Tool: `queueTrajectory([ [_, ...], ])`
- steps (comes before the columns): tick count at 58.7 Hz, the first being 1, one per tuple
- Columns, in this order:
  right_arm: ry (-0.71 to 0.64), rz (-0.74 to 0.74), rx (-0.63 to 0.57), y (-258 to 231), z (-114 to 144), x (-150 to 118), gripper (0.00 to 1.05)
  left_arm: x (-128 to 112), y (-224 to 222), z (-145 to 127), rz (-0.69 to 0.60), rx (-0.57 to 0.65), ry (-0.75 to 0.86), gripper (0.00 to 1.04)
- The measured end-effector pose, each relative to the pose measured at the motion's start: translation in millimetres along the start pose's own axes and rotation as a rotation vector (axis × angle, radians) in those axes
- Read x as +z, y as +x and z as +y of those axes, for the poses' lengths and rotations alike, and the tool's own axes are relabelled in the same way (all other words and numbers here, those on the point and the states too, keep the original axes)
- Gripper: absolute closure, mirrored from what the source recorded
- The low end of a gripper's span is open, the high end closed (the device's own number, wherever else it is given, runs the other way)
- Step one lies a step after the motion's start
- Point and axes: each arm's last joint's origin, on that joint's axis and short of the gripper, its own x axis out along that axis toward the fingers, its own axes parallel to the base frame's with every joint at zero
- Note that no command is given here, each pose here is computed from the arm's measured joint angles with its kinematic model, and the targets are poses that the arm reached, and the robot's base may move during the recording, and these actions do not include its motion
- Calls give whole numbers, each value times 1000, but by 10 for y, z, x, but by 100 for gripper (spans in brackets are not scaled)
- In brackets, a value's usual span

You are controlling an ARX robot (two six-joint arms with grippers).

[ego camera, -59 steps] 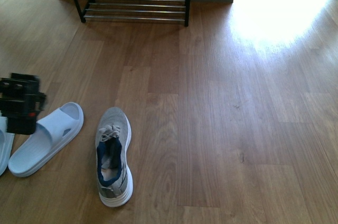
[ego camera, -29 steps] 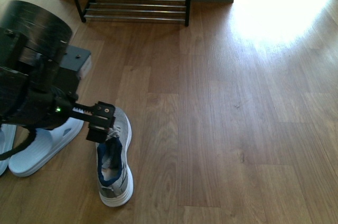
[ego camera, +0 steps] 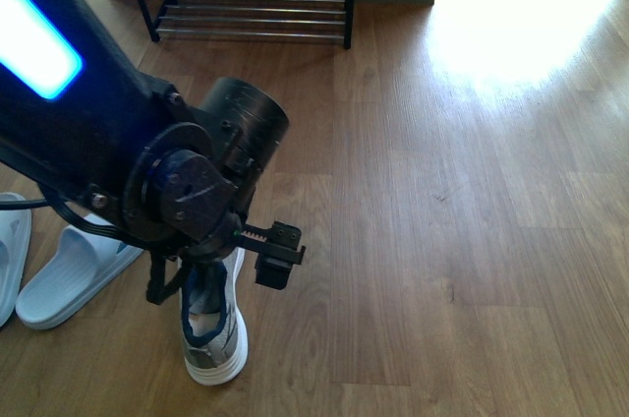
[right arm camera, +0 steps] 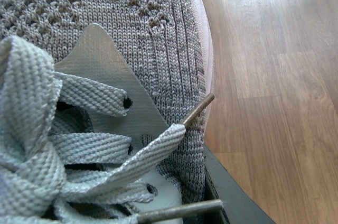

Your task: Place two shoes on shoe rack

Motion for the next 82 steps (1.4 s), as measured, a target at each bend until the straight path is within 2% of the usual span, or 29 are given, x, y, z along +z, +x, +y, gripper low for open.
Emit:
queueTrajectory([
  [14,0,0,0,0,0,1,99,-105,171,-259,60,-12,-63,9],
  [34,0,0,0,0,0,0,99,-369,428,-261,169,81,-133,9],
  [82,0,0,0,0,0,0,100,-341,746,-351,233,87,-207,9],
])
